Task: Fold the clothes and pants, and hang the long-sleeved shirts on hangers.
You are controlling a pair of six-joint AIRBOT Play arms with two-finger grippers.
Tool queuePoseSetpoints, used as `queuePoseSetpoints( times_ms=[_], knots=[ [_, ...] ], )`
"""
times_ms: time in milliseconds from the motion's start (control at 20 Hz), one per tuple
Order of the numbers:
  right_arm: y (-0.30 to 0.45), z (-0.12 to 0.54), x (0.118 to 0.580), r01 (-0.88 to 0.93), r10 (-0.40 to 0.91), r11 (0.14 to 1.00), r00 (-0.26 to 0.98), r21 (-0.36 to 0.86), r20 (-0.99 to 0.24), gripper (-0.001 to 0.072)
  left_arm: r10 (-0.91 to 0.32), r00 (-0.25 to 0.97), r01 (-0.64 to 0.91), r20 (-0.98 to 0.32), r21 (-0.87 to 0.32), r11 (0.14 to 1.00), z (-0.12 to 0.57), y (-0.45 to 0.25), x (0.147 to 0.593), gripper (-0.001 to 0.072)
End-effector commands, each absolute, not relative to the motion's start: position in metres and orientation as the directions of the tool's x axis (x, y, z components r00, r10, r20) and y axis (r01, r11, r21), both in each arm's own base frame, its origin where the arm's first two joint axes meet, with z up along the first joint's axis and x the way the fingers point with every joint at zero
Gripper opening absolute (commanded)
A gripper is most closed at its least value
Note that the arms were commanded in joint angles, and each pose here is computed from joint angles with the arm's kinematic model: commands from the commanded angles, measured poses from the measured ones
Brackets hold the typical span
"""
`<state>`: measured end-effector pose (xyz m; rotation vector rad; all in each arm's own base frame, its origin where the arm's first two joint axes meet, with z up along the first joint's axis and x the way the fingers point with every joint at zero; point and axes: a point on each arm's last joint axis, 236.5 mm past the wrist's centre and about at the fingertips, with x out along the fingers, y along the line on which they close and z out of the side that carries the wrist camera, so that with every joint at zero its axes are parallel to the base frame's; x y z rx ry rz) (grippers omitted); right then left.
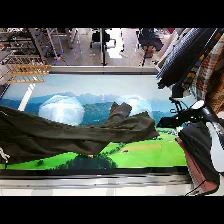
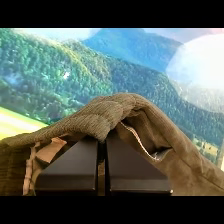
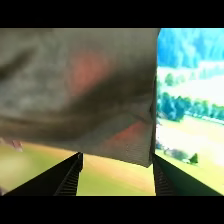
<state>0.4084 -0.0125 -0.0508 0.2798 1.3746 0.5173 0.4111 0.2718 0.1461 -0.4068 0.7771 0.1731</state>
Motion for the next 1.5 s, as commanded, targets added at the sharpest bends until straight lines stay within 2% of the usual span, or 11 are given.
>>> queuePoseSetpoints(
  times_ms=[0, 350, 400, 450, 500, 700, 950, 1050, 1200, 1300, 1450],
  knots=[
    [-0.013, -0.082, 0.410, -0.237, 0.535, 0.829, 0.073, 0.506, -0.842, 0.0499, 0.002, 0.703, -0.298, -0.711, -0.292, 0.909, 0.145, 0.272, 0.411, 0.0015],
    [-0.001, -0.103, 0.434, -0.313, 0.585, 0.791, 0.140, 0.525, -0.798, 0.0421, 0.001, 0.703, -0.298, -0.712, -0.293, 0.909, 0.145, 0.272, 0.412, 0.0015],
    [0.002, -0.104, 0.435, -0.324, 0.587, 0.788, 0.141, 0.523, -0.797, 0.0338, 0.002, 0.702, -0.299, -0.712, -0.292, 0.909, 0.145, 0.272, 0.411, 0.0015],
    [0.004, -0.103, 0.433, -0.328, 0.595, 0.781, 0.130, 0.531, -0.794, 0.0075, 0.002, 0.702, -0.299, -0.712, -0.293, 0.908, 0.145, 0.272, 0.411, 0.0015],
    [0.009, -0.099, 0.426, -0.331, 0.614, 0.763, 0.104, 0.555, -0.782, 0.0023, 0.002, 0.703, -0.299, -0.712, -0.293, 0.908, 0.145, 0.272, 0.411, 0.0016],
    [0.020, -0.043, 0.411, -0.365, 0.641, 0.733, 0.091, 0.574, -0.762, 0.0021, -0.029, 0.762, -0.282, -0.647, -0.372, 0.884, 0.172, 0.257, 0.418, 0.0015],
    [0.022, 0.156, 0.424, -0.468, 0.536, 0.828, 0.500, 0.308, -0.681, 0.0021, -0.025, 0.963, -0.122, -0.269, -0.514, 0.849, 0.332, 0.226, 0.422, 0.0015],
    [0.015, 0.272, 0.417, -0.422, 0.416, 0.899, 0.739, 0.116, -0.530, 0.0021, 0.038, 0.997, -0.066, -0.067, -0.484, 0.873, 0.424, 0.214, 0.397, 0.0015],
    [0.000, 0.444, 0.360, -0.205, 0.188, 0.970, 0.973, -0.130, -0.135, 0.0021, 0.192, 0.943, -0.088, 0.271, -0.354, 0.931, 0.563, 0.192, 0.323, 0.0015],
    [-0.004, 0.524, 0.302, -0.056, 0.080, 0.976, 0.991, -0.213, 0.108, 0.0021, 0.298, 0.824, -0.176, 0.481, -0.284, 0.943, 0.630, 0.178, 0.257, 0.0014],
    [0.001, 0.570, 0.239, 0.056, 0.021, 0.959, 0.964, -0.279, 0.267, 0.0022, 0.408, 0.656, -0.353, 0.635, -0.219, 0.910, 0.676, 0.161, 0.179, 0.0014]
  ],
)
